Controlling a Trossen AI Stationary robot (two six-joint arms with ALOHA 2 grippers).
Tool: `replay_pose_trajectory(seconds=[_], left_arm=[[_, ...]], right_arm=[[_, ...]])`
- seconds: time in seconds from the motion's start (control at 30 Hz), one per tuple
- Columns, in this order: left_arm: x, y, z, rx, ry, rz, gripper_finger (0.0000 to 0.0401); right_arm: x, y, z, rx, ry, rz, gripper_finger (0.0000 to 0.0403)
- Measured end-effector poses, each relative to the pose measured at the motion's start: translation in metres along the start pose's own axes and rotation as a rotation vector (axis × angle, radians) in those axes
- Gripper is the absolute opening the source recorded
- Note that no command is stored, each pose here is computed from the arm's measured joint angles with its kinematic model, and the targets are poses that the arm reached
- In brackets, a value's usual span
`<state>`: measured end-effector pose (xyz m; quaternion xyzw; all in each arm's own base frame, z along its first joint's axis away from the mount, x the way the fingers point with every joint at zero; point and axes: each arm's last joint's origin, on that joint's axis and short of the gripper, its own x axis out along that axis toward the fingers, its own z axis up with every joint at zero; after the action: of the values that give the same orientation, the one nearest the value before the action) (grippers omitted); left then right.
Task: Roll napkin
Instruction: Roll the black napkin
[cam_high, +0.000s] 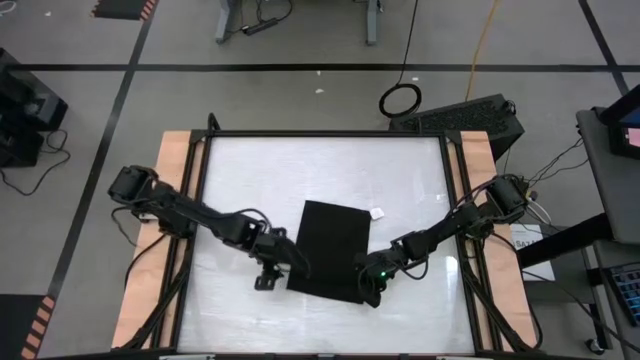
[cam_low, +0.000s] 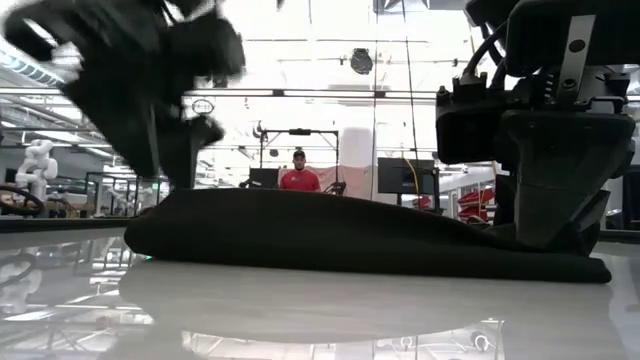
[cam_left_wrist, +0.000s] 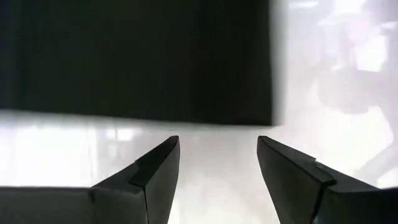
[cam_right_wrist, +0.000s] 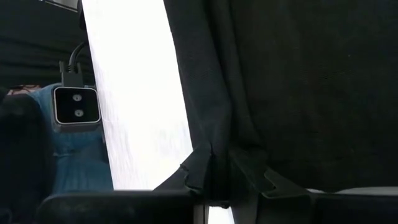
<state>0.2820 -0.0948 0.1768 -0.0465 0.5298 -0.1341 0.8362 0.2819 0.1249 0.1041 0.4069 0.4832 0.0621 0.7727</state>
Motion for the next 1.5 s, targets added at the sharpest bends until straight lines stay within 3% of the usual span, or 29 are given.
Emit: replay_pose_trajectory(seconds=[0.2, 0.4, 0.7, 0.93, 1.1, 1.33, 1.5], left_arm=[[-0.002, -0.041, 0.009, 0.336, -0.187, -0.069, 0.0222], [0.015, -0.051, 0.006, 0.456, -0.196, -0.022, 0.0222], [0.044, -0.040, -0.001, 0.418, -0.108, 0.117, 0.0222], [0.061, -0.034, -0.006, 0.341, -0.033, 0.055, 0.0215], [0.067, -0.033, -0.008, 0.297, -0.018, 0.044, 0.0160], [0.068, -0.033, -0.008, 0.293, -0.010, 0.018, 0.0026], [0.068, -0.028, -0.006, 0.251, -0.011, -0.009, 0.0014]], right_arm=[[0.000, 0.000, 0.000, 0.003, 0.007, 0.002, 0.0034], [0.000, 0.000, 0.000, 0.012, 0.008, 0.001, 0.0034], [0.000, 0.000, 0.000, 0.021, 0.009, 0.002, 0.0034], [0.000, 0.000, 0.000, 0.020, 0.010, 0.003, 0.0034], [-0.003, 0.002, 0.001, -0.018, -0.010, 0.013, 0.0050], [-0.022, 0.015, 0.004, -0.162, -0.082, 0.034, 0.0144], [-0.037, 0.035, -0.001, -0.333, -0.169, 0.063, 0.0190]])
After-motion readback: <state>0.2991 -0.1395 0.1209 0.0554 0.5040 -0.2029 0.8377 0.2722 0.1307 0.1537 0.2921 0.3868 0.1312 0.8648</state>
